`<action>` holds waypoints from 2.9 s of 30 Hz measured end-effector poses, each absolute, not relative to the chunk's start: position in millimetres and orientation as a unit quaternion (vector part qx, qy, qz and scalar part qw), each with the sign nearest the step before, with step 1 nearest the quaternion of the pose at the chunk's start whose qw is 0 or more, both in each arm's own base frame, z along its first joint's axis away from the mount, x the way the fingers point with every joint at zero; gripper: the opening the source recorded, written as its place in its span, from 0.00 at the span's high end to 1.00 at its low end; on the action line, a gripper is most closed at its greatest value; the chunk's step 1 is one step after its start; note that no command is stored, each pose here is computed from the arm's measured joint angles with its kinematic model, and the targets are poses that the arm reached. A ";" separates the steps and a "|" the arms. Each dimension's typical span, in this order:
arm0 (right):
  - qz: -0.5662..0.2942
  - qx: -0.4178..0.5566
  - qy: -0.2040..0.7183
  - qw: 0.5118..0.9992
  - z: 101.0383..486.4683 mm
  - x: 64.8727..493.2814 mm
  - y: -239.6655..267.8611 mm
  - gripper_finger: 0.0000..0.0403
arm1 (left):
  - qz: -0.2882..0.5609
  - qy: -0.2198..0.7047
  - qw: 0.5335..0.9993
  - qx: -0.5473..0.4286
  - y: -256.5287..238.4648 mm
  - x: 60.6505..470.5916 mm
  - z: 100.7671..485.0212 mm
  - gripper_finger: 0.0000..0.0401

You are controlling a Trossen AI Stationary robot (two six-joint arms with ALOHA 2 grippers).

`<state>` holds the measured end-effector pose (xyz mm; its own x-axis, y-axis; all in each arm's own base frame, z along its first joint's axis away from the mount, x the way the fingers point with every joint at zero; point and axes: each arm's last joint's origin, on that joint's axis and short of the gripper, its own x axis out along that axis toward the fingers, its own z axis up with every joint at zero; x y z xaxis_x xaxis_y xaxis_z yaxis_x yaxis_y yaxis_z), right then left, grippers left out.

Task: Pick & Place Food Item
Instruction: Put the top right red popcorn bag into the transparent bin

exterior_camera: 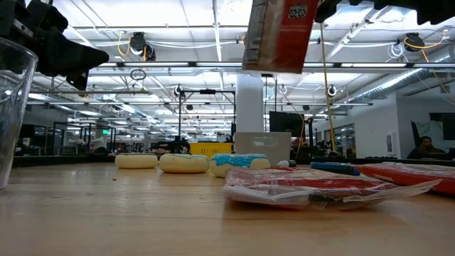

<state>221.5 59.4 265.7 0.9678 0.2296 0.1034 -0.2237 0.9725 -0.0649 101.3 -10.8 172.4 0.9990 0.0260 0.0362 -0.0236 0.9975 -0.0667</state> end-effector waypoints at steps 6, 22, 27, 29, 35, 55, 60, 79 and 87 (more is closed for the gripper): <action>0.117 0.002 -0.056 0.992 262.2 226.7 60.8 1.00 | 0.012 -0.018 0.999 -0.033 -10.8 101.3 172.4 0.94; 0.126 0.029 -0.068 0.989 249.0 242.7 68.2 1.00 | 0.011 -0.023 0.994 -0.111 -11.6 106.2 173.9 0.94; 0.124 0.029 -0.065 0.990 247.3 244.2 67.3 1.00 | 0.031 -0.030 0.989 -0.141 -11.5 113.1 175.3 0.94; 0.122 0.031 -0.068 0.990 247.9 244.4 66.4 1.00 | 0.030 -0.034 0.989 -0.142 -12.0 116.7 176.1 0.93; 0.122 0.031 -0.073 0.989 248.6 244.5 66.4 1.00 | 0.017 -0.030 0.987 -0.156 -15.0 130.3 174.1 0.78; 0.158 0.024 -0.038 0.986 249.3 307.4 83.2 1.00 | -0.125 -0.067 0.990 -0.017 -36.5 212.5 234.0 0.55; 0.155 0.025 -0.019 0.987 247.1 309.2 82.1 1.00 | -0.157 -0.037 0.987 -0.016 -43.0 242.0 245.6 0.55; 0.155 0.030 0.000 0.988 243.8 309.3 81.6 1.00 | -0.200 -0.018 0.979 0.012 -53.0 288.1 248.0 0.56; 0.153 0.033 0.002 0.988 243.5 309.7 80.3 1.00 | -0.208 -0.020 0.978 0.010 -53.4 287.9 248.5 0.56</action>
